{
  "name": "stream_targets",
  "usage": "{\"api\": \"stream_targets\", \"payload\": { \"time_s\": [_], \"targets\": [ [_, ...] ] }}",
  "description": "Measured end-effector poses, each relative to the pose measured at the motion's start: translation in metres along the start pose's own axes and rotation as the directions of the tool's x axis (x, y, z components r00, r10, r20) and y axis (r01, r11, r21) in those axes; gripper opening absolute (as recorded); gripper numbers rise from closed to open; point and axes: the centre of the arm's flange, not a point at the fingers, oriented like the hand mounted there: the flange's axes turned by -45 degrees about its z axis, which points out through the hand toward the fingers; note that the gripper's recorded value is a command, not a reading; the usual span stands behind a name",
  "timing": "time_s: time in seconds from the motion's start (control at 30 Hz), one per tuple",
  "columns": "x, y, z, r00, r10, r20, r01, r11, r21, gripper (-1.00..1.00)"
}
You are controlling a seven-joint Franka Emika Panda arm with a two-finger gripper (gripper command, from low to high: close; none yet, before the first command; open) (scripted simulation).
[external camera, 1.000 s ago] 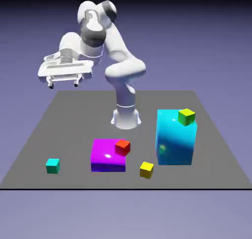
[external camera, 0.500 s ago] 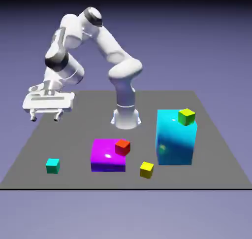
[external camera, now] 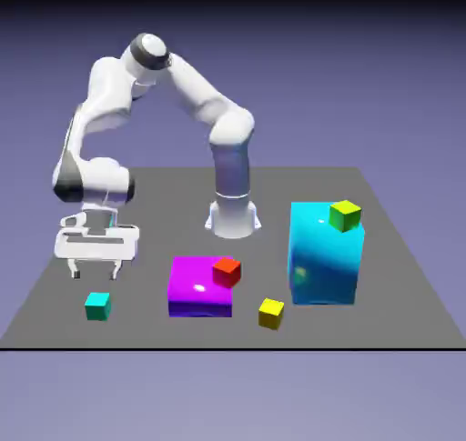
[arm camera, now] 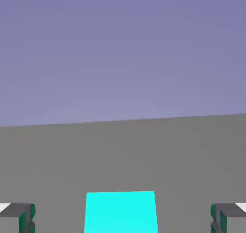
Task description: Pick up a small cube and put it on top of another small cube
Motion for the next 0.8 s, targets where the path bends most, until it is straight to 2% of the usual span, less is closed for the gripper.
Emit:
{"api": "stream_targets", "payload": {
  "time_s": [0.43, 0.47, 0.8],
  "targets": [
    [-0.011, -0.001, 0.065, 1.0, 0.001, 0.002, -0.001, 1.0, 0.003, 0.0],
    [-0.011, 0.0, 0.067, 1.0, 0.0, 0.0, 0.0, 1.0, 0.0, -1.0],
    [-0.008, -0.005, 0.03, 1.0, 0.008, 0.015, -0.008, 1.0, 0.025, -1.0]
  ]
}}
